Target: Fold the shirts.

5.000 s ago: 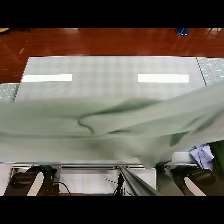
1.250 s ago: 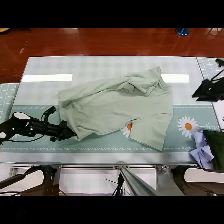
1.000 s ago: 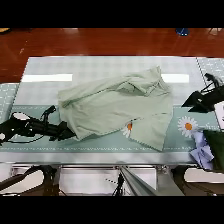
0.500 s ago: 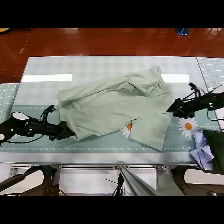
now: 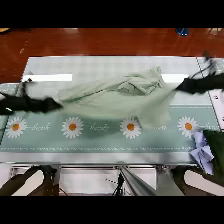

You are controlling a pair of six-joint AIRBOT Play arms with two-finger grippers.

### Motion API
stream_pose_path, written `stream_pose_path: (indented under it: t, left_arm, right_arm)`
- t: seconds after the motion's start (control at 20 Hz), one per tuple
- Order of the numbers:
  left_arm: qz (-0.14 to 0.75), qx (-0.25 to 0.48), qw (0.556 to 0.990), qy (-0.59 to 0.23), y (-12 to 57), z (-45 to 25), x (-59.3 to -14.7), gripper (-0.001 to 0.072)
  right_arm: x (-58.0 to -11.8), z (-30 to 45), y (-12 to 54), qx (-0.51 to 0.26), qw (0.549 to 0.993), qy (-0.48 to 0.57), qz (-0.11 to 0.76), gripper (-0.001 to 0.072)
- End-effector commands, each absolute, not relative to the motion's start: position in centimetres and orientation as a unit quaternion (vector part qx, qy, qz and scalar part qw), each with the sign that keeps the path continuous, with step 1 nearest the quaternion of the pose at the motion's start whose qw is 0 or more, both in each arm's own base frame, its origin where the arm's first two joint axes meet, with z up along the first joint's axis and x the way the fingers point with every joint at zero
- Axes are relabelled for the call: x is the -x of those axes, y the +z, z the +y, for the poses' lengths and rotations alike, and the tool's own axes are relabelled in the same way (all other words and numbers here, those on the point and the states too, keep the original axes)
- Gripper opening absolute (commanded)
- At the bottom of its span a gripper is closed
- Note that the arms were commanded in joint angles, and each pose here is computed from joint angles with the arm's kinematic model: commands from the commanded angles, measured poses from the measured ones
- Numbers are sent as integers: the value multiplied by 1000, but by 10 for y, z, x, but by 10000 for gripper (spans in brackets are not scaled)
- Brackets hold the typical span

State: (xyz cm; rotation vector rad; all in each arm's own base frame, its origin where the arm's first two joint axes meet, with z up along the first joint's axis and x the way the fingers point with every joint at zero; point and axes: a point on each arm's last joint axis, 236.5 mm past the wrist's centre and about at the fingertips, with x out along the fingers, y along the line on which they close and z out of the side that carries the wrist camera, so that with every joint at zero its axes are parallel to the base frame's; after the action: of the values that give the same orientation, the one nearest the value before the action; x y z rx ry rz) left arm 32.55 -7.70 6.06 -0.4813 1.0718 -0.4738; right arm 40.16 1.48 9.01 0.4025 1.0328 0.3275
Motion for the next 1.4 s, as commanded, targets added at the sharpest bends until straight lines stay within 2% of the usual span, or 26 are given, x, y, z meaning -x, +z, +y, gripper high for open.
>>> stream_pose_path:
  t: [0.0, 0.1, 0.2, 0.3, 0.4, 0.5, 0.7, 0.9, 1.1, 1.35]
  left_arm:
    - [254, 100, 933, -235, 279, -78, -324, 28]
    - [70, 30, 975, -208, 411, -80, -277, 28]
    - [-76, -24, 982, -170, 502, -82, -212, 27]
    - [-146, -57, 980, -122, 544, -78, -154, 27]
    - [-151, -34, 984, -88, 549, -70, -121, 28]
    - [-134, -33, 987, -80, 537, -72, -102, 28]
    - [-53, -23, 994, -96, 493, -83, -87, 27]
    - [89, 12, 991, -104, 428, -87, -84, 26]
    - [255, 22, 963, -85, 360, -70, -94, 27]
    - [378, 68, 918, -97, 286, -54, -166, 27]
  right_arm:
    - [-393, 19, 288, -92, 946, 157, 267, 31]
    - [-359, 19, 392, -62, 980, 126, 137, 31]
    - [-313, 22, 465, -48, 993, 100, 41, 31]
    - [-265, 21, 506, -29, 997, 66, -15, 31]
    - [-224, 20, 530, -19, 998, 36, -52, 31]
    - [-190, 22, 537, -22, 997, 18, -66, 31]
    - [-150, 24, 514, -6, 1000, -7, -29, 30]
    - [-147, 17, 453, 15, 995, -19, 101, 30]
    - [-171, 5, 380, 17, 960, -1, 281, 29]
    - [-256, 6, 301, 2, 897, 60, 438, 29]
